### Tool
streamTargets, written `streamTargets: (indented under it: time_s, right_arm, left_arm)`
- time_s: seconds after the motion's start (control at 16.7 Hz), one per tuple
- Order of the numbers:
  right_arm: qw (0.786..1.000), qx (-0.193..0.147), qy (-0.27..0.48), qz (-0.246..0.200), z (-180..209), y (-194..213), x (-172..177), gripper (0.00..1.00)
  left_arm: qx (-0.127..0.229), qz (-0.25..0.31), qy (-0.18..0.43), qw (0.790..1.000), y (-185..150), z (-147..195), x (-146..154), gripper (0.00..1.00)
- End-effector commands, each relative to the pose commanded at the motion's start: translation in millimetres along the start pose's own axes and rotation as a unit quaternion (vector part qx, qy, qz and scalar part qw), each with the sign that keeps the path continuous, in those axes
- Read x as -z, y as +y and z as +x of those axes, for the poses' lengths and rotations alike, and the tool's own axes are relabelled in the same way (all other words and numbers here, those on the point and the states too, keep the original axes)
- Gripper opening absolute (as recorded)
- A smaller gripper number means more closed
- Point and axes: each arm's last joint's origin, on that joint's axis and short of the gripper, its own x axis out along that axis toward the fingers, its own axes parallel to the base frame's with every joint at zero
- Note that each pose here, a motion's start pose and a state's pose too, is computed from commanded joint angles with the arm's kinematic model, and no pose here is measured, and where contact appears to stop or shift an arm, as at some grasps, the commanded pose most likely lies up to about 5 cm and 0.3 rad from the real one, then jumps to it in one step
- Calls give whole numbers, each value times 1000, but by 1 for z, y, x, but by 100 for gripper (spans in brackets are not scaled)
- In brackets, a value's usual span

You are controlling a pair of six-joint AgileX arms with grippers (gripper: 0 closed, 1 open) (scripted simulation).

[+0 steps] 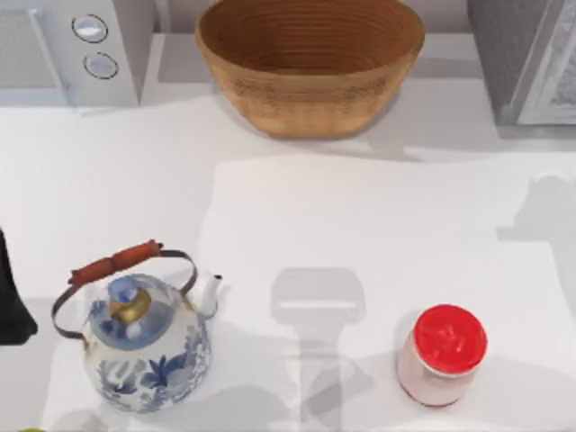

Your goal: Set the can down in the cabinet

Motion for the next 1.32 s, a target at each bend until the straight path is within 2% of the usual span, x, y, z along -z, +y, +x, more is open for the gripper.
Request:
streamTargets:
  time_s: [0.24, 0.66, 0.96, 1.32]
  right_arm:
    - [1000, 5, 21, -2, 30, 6, -38, 0]
    - [1000, 1, 7, -2, 90, 25, -124, 0]
    - [1000, -1, 11, -1, 122, 37, -146, 0]
    - [1000, 0, 11, 0, 126, 38, -149, 0]
  left_arm:
    - [0, 0, 0, 1000, 0, 0, 0, 100]
    - [0, 0, 0, 1000, 0, 0, 0, 100]
    - [0, 0, 0, 1000, 0, 0, 0, 100]
    - [0, 0, 0, 1000, 0, 0, 0, 100]
